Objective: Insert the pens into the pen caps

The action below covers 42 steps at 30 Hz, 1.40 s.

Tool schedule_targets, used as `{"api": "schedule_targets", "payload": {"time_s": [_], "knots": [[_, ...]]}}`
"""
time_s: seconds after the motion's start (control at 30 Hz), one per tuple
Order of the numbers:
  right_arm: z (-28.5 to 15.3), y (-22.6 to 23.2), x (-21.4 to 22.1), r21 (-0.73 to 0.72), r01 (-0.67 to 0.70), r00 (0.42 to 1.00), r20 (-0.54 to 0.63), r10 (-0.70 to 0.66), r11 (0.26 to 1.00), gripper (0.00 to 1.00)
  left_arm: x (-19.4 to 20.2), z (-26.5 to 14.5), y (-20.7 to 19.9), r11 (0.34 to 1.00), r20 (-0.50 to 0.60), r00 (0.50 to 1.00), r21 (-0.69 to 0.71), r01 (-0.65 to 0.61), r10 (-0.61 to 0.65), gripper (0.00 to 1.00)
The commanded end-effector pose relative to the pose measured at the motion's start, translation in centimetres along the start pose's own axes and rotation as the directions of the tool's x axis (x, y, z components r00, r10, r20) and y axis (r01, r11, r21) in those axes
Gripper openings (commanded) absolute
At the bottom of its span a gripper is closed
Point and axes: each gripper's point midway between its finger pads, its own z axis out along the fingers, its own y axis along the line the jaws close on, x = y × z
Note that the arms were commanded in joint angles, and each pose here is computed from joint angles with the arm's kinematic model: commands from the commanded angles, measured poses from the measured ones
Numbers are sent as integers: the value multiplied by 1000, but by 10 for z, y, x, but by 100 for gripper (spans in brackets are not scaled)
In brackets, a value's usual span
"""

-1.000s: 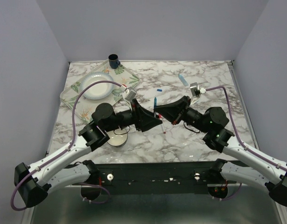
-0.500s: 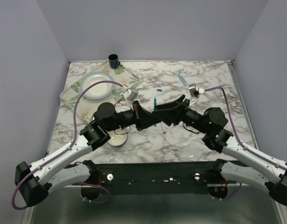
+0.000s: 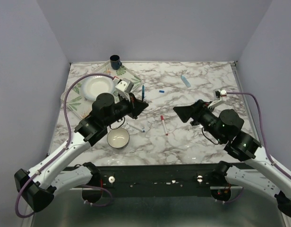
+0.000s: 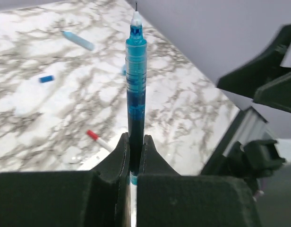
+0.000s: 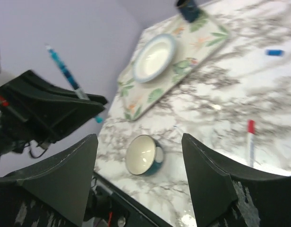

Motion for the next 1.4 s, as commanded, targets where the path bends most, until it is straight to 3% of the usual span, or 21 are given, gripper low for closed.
{"api": "schedule_targets", "payload": {"time_s": [0.0, 0.1, 0.17, 0.2, 0.27, 0.3, 0.37, 0.4, 0.5, 0.57, 0.6, 0.63, 0.7, 0.83, 1.03, 1.3, 1.37], "knots": [[-32, -95, 3, 439, -97, 992, 114, 52, 893, 79, 11, 2, 51, 976, -40, 995, -197, -97, 91, 0], [-50, -134, 9, 581, -177, 977, 204, 69, 794, 79, 7, 0, 58, 959, -40, 988, -238, -153, 148, 0], [-52, -157, 17, 663, -101, 987, 161, -10, 742, 77, 7, -5, 65, 943, -46, 983, -279, -182, 177, 0], [-51, -165, 20, 686, 2, 992, 91, -89, 728, 77, 5, -7, 68, 936, -39, 982, -298, -187, 184, 0], [-41, -177, 16, 708, 14, 992, 80, -100, 706, 74, 6, -8, 68, 932, -42, 980, -306, -197, 193, 0], [-32, -184, 17, 734, -45, 994, 97, -40, 678, 73, 8, -7, 64, 933, -49, 978, -296, -206, 201, 0], [-33, -213, 25, 800, -159, 987, 122, 102, 578, 70, 10, -7, 61, 931, -55, 977, -294, -215, 208, 0], [-26, -226, 35, 830, -250, 965, 171, 198, 498, 70, 12, -7, 58, 933, -58, 975, -285, -221, 213, 0], [-20, -252, 47, 872, -356, 903, 229, 365, 336, 68, 8, -9, 53, 934, -42, 975, -281, -220, 217, 0], [-16, -269, 42, 903, -387, 860, 280, 426, 188, 58, 7, -11, 51, 938, -29, 978, -277, -208, 209, 0], [-13, -273, 34, 904, -400, 855, 308, 418, 152, 52, 5, -13, 51, 938, -22, 978, -280, -203, 205, 0], [-19, -283, 40, 914, -405, 838, 352, 416, 42, 42, 5, -14, 49, 942, -16, 980, -275, -193, 196, 0], [-16, -289, 13, 876, -482, 824, 452, 342, 6, 41, 3, -18, 43, 950, 3, 982, -254, -183, 190, 0], [-2, -313, 5, 762, -646, 706, 622, 338, -52, 46, 3, -21, 32, 965, 20, 986, -207, -160, 168, 0], [-11, -354, 41, 716, -648, 640, 696, 325, -260, 46, 4, -25, 30, 970, 29, 987, -195, -147, 155, 0], [2, -393, 60, 669, -666, 565, 741, 363, -329, 46, 7, -22, 28, 973, 19, 989, -183, -144, 150, 0], [5, -401, 50, 676, -670, 585, 735, 344, -306, 46, 9, -20, 29, 972, 12, 989, -185, -145, 150, 0]]}}
